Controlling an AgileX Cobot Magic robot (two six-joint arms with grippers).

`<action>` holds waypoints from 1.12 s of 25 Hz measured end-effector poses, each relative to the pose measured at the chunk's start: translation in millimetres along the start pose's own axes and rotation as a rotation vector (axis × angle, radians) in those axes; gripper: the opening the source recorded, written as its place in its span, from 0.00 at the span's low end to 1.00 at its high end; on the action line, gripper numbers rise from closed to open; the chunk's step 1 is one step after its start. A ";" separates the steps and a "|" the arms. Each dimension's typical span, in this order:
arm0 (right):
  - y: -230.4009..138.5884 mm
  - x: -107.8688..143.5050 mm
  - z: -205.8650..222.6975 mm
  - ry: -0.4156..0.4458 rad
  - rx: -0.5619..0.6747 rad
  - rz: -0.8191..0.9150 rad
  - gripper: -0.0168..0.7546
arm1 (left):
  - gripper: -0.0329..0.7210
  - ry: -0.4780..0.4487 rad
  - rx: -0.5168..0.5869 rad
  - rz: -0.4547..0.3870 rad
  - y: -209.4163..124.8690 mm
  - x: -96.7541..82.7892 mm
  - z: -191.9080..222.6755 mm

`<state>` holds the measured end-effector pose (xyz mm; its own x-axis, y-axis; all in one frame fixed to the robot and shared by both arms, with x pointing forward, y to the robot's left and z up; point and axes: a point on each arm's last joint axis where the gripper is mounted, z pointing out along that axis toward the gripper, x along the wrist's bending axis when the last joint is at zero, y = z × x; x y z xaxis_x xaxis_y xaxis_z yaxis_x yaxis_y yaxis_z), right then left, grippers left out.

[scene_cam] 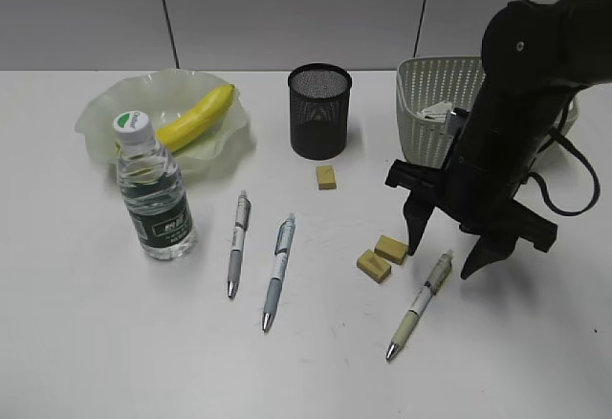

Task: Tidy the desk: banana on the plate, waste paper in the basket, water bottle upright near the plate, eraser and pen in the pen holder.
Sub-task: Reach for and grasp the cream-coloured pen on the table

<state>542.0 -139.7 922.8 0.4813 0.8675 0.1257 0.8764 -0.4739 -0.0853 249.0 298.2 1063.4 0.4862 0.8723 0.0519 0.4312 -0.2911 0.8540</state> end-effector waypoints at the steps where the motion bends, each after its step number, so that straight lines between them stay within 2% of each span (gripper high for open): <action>1: 0.3 0.3 0.4 0.000 -0.006 -0.004 0.64 | 0.72 0.000 0.000 0.000 0.0 0.0 0.0; 5: 1.6 0.0 10.5 -0.022 0.005 -0.005 0.59 | 0.72 0.000 0.000 0.000 0.0 0.0 0.0; 12: 3.7 0.3 34.2 -0.042 0.045 0.010 0.56 | 0.72 0.000 0.000 0.000 0.0 0.0 0.0; 17: 4.3 -1.8 48.5 -0.073 0.073 -0.001 0.50 | 0.72 0.000 0.000 0.000 0.0 0.0 0.0; 20: 4.1 -2.1 48.8 -0.075 0.076 -0.009 0.40 | 0.72 0.000 0.000 0.000 0.0 0.0 0.0; 23: 4.1 -1.9 49.0 -0.075 0.078 -0.022 0.19 | 0.72 0.000 0.000 0.000 0.0 0.0 0.0; 28: 4.1 -1.5 47.8 -0.084 0.090 -0.083 0.18 | 0.72 0.001 0.000 0.001 0.0 0.1 0.0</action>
<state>544.2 -135.7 875.0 0.4011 0.9145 0.0534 0.9065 -0.3879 -0.1666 249.0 298.3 1063.4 0.4857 0.8726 0.0529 0.4309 -0.2916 0.8540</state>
